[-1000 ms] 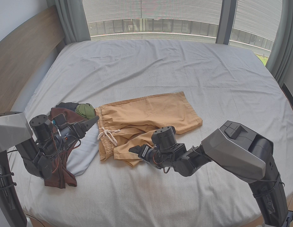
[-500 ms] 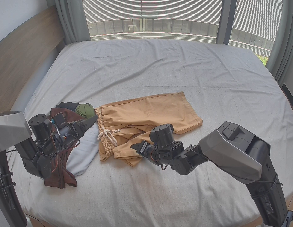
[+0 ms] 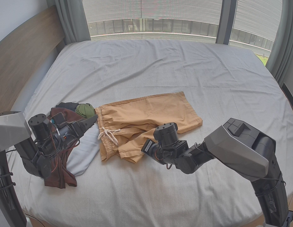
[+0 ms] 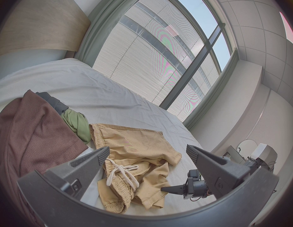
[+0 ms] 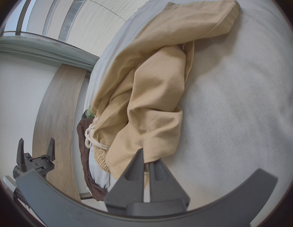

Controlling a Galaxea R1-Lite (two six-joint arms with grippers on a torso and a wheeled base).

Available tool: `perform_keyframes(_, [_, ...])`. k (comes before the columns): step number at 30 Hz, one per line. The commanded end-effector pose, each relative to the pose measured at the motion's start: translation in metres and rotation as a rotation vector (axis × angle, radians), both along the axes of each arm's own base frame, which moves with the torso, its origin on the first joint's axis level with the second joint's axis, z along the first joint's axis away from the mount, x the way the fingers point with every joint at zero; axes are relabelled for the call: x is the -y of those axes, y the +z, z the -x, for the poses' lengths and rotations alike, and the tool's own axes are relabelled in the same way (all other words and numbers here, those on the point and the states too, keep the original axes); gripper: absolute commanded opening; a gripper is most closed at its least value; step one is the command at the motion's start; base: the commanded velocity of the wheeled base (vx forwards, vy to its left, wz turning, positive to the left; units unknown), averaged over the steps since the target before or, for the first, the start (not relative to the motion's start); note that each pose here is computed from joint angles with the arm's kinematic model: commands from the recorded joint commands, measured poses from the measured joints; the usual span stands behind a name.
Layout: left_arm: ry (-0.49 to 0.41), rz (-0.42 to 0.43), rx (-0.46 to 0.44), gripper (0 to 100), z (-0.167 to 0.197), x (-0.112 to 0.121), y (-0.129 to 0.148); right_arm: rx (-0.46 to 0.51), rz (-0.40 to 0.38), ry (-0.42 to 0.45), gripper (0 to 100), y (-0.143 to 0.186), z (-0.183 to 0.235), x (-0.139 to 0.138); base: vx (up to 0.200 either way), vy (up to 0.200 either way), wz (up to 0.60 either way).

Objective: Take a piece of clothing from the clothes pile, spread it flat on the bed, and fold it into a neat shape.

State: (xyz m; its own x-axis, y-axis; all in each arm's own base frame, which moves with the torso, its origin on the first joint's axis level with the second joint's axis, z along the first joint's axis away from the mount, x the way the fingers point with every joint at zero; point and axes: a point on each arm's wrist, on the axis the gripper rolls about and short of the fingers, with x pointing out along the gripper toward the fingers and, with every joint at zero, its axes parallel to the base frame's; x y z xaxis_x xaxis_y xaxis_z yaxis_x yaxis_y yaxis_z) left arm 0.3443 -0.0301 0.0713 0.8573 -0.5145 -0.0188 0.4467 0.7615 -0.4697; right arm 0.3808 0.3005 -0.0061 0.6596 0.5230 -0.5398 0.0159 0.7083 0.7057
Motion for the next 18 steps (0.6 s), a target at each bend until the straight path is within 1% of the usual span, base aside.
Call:
perform_keyframes(1, [-0.001,-0.002,0.002,100,0.000,0.001,0.001,0.013,-0.003,-0.010,0,0.015,0.004,0.006,0.000,0.000,0.00])
perform_keyframes(8, [-0.003,-0.002,0.005,100,0.001,0.001,0.002,-0.007,0.024,-0.005,0,0.004,0.006,0.010,0.000,0.000,0.00])
perform_keyframes(9, [-0.004,0.000,0.008,100,0.001,0.001,0.003,-0.006,0.023,-0.005,100,0.004,0.006,0.010,0.000,0.000,0.00])
perform_keyframes(18, [-0.009,0.001,0.008,100,0.002,0.003,0.004,0.029,0.016,-0.033,100,0.018,0.006,0.011,0.000,0.000,0.00])
